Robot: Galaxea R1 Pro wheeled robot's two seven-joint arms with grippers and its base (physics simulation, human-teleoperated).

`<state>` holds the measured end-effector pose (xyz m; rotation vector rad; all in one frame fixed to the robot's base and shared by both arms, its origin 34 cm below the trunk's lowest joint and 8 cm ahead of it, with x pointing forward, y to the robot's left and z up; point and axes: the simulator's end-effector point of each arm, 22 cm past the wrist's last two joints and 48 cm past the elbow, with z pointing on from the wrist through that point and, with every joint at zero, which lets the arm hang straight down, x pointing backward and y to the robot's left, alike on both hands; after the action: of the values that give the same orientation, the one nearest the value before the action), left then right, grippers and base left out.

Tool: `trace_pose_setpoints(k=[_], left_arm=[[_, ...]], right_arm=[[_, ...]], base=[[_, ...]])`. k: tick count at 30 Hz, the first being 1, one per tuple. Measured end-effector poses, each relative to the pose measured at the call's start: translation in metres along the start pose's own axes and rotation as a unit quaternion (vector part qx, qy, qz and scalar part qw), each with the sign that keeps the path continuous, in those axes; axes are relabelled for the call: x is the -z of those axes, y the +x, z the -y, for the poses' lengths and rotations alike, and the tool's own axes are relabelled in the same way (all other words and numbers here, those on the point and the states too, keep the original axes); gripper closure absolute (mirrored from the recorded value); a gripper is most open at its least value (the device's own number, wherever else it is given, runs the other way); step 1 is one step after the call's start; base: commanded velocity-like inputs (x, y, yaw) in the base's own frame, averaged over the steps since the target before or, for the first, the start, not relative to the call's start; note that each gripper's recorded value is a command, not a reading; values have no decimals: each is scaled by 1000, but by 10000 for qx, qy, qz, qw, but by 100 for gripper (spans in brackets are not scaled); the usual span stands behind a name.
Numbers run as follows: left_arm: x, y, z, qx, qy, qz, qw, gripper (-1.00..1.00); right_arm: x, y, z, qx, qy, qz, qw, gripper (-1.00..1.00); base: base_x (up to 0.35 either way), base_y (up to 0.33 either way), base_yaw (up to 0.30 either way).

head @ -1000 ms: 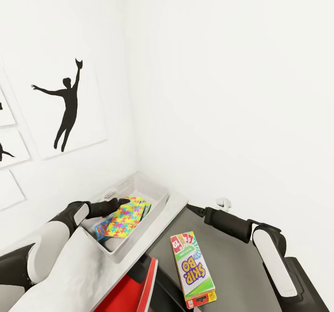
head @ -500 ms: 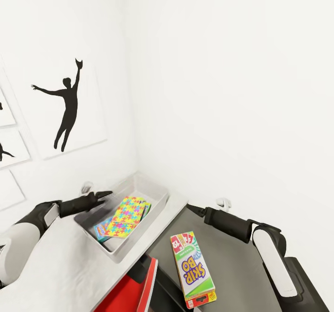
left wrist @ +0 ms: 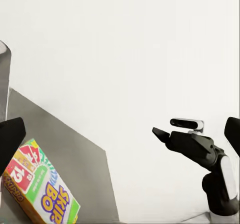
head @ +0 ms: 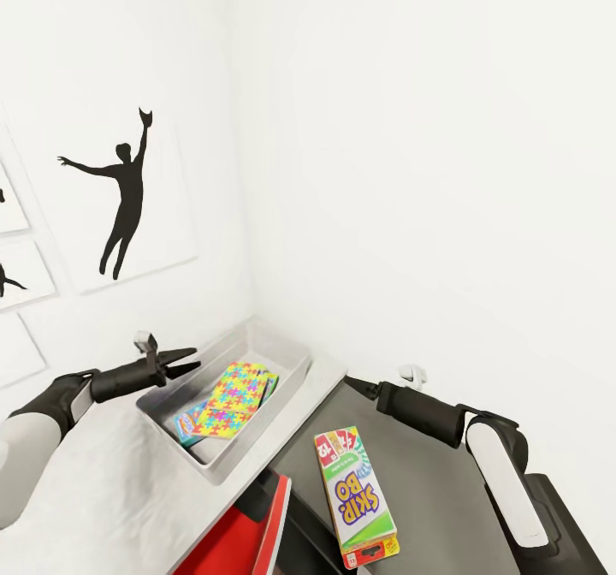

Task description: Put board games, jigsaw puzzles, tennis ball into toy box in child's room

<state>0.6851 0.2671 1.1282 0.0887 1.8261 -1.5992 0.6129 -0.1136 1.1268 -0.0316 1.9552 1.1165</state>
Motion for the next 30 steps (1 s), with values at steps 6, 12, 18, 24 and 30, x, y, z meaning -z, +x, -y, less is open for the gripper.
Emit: trace_pose_setpoints(k=[6, 12, 18, 24, 30], left_arm=[[2, 4, 0, -55, -52, -146, 9999, -100], [5, 2, 3, -121, -67, -156, 9998, -100], [6, -2, 10, -272, -62, -153, 9995, -100], [17, -11, 15, -383, -138, -111, 9991, -100], [23, -16, 19, -433, -170, -78, 9989, -100]], right_arm=[[0, 0, -1, 6, -10, 1, 10000, -100], [2, -2, -5, 37, -27, 26, 10000, -100], [4, -4, -8, 69, -43, 52, 10000, -100], [6, -6, -12, 99, -57, 79, 9999, -100], [8, -9, -15, 128, -73, 102, 9998, -100]], base=[[-172, 0, -59], [-96, 0, -137], [-10, 0, -147], [-1, 0, -144], [0, 0, -109]])
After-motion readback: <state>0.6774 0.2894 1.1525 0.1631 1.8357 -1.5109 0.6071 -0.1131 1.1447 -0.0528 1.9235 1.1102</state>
